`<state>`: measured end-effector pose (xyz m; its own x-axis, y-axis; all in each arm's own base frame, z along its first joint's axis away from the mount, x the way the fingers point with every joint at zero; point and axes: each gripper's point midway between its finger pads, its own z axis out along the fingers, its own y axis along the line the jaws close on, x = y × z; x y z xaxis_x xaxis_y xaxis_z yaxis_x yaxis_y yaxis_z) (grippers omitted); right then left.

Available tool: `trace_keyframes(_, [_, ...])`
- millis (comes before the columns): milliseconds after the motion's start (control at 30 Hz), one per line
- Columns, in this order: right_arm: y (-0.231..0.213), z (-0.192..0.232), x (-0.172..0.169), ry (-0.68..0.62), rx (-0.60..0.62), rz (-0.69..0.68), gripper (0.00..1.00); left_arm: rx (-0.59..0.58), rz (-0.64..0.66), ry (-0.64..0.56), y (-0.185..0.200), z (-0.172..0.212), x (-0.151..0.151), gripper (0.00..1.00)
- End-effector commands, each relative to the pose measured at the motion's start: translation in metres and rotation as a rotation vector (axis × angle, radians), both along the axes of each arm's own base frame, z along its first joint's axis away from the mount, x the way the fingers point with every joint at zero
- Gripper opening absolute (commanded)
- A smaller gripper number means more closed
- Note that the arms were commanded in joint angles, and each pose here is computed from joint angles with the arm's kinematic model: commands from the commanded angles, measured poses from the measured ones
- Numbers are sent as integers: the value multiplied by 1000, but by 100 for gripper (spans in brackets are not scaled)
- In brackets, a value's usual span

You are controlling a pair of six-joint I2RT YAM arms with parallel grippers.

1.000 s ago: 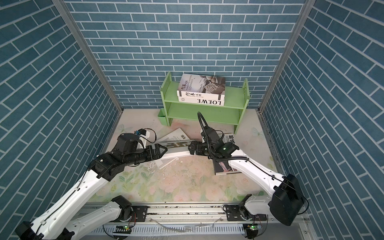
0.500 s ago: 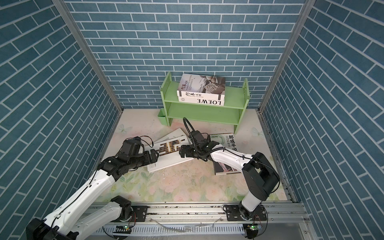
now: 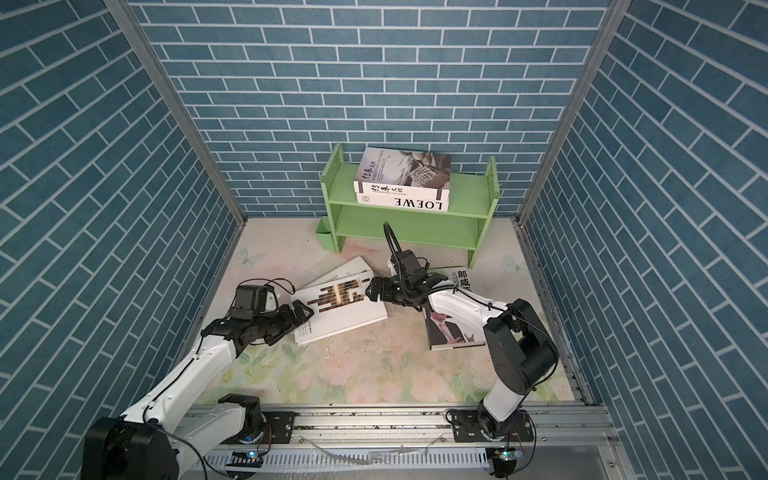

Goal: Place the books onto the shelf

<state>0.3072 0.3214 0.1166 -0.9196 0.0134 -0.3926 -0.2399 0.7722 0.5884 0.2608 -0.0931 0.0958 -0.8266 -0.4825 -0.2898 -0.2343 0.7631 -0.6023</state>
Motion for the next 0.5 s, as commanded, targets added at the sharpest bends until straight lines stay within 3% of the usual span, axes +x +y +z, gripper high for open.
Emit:
trace_keyframes(0, [15, -6, -6, 55, 84, 38, 95, -145, -6, -41, -10, 5, 12, 100])
trace_keyframes(233, [29, -27, -10, 140, 137, 55, 92, -208, 1, -7, -12, -11, 10, 100])
trace_keyframes(467, [28, -37, -12, 166, 129, 45, 90, -158, 1, 12, -6, -18, 7, 100])
